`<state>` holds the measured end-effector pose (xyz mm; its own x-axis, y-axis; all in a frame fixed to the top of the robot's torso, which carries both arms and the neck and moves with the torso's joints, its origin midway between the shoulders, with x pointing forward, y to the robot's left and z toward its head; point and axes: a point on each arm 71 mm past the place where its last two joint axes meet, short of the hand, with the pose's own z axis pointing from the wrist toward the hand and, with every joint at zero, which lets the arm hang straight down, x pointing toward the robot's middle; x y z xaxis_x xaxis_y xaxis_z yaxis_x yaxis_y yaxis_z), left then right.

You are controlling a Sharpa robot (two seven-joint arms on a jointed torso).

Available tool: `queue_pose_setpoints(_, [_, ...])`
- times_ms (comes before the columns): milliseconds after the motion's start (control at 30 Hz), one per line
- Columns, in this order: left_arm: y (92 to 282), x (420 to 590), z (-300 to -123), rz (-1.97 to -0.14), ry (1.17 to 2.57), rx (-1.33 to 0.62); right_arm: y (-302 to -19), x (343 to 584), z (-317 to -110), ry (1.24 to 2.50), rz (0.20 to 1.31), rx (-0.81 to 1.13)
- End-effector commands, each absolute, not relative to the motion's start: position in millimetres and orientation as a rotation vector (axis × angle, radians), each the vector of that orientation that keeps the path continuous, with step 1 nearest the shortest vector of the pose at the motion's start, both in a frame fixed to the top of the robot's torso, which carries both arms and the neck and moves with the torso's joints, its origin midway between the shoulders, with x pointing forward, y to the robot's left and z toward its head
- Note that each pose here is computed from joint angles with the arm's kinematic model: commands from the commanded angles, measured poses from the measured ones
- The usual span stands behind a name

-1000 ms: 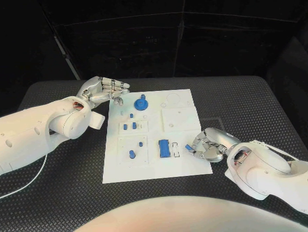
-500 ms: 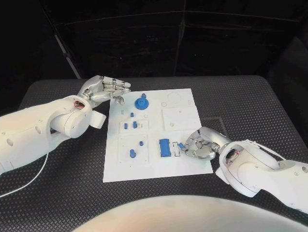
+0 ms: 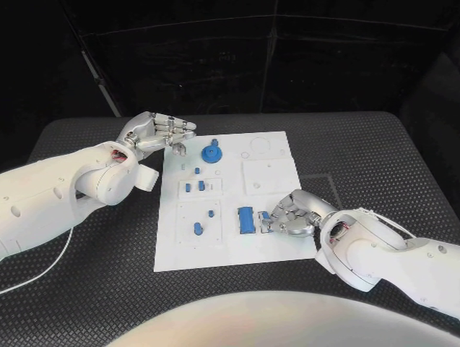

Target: Assemble the parts on the task board

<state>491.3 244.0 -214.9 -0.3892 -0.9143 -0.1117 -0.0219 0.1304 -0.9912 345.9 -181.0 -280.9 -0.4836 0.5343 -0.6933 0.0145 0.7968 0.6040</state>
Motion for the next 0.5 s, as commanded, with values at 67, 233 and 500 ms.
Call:
queue_pose_setpoints(67, [242.0,491.3,-213.6,-1.387,1.588,-0.933,-178.3,345.9,-280.6,2.001,0.671,0.410])
queue_pose_setpoints(233, [242.0,491.3,-213.7,-1.387,1.589,-0.933,-176.0,346.2,-281.0,2.003,0.677,0.407])
queue_pose_setpoints(500, [242.3,491.4,-213.8,-1.386,1.590,-0.934,-175.5,347.2,-281.9,2.002,0.678,0.406])
